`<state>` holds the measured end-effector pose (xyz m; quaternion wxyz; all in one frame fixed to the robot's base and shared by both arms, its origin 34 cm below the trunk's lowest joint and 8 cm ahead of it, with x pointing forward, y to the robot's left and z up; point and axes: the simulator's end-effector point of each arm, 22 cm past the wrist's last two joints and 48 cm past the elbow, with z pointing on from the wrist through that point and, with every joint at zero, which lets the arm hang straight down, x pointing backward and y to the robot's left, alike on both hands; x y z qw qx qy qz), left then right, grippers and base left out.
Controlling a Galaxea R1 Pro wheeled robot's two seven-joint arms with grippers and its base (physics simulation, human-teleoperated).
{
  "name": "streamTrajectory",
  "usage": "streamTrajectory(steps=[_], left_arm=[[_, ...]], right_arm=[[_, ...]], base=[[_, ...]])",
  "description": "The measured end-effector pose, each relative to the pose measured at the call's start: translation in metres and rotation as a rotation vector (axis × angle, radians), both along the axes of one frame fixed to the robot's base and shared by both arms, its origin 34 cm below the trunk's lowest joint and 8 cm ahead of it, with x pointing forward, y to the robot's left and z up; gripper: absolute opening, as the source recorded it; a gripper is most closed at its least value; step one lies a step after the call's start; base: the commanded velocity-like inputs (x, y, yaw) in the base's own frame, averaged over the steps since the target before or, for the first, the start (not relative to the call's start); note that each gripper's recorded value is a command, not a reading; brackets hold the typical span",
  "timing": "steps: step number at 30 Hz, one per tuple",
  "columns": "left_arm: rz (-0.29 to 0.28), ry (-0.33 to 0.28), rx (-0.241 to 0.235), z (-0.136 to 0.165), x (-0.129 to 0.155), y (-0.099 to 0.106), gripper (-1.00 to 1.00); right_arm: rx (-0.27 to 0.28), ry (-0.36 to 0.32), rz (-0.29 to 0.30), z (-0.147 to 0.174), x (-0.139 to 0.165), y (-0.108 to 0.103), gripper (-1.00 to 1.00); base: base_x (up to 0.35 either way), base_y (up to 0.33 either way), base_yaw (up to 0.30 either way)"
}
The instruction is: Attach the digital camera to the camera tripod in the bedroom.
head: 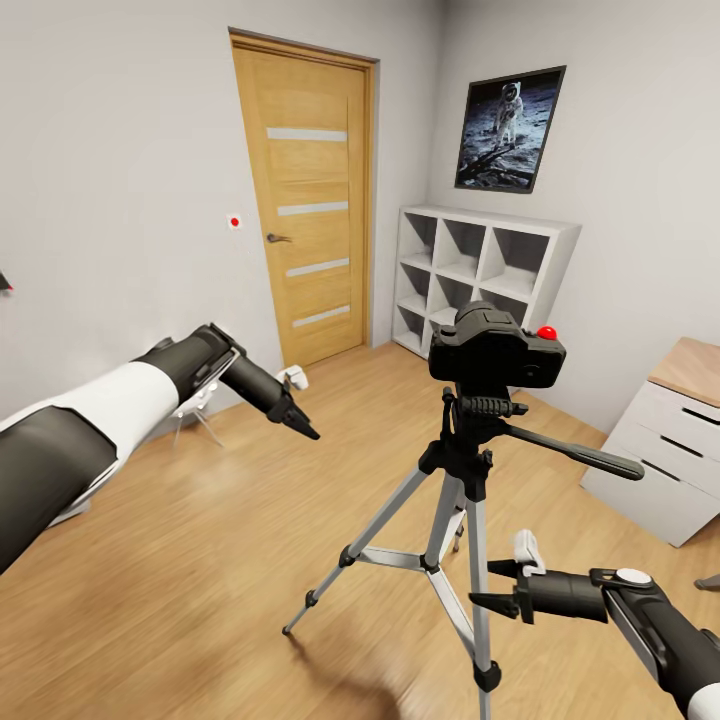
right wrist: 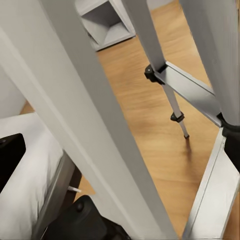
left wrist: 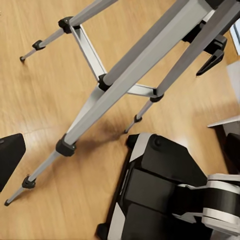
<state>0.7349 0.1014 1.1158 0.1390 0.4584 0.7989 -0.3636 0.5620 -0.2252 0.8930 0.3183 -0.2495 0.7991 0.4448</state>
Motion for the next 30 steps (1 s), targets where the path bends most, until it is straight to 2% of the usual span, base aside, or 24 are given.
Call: streamTrajectory(steps=[15,17,23,30], left_arm=[[0.027,0.033,0.008,-0.021,-0.006,0.019,1.0],[0.032,0.042,0.01,-0.026,-0.008,0.022,1.0],[0.048,0.041,0.024,-0.037,-0.008,0.024,1.0],[0.057,0.053,0.012,-0.044,-0.011,0.023,1.0]], right_arm=[[-0.022,0.005,-0.01,-0.002,0.0,-0.013,1.0],[-0.033,0.014,-0.017,-0.005,-0.002,-0.02,1.0],[-0.046,0.019,-0.023,-0.006,-0.003,-0.029,1.0],[-0.062,0.032,-0.033,-0.01,-0.005,-0.04,1.0]], base=[[0.0,0.0,0.0],[0.0,0.0,0.0],[0.0,0.0,0.0],[0.0,0.0,0.0]])
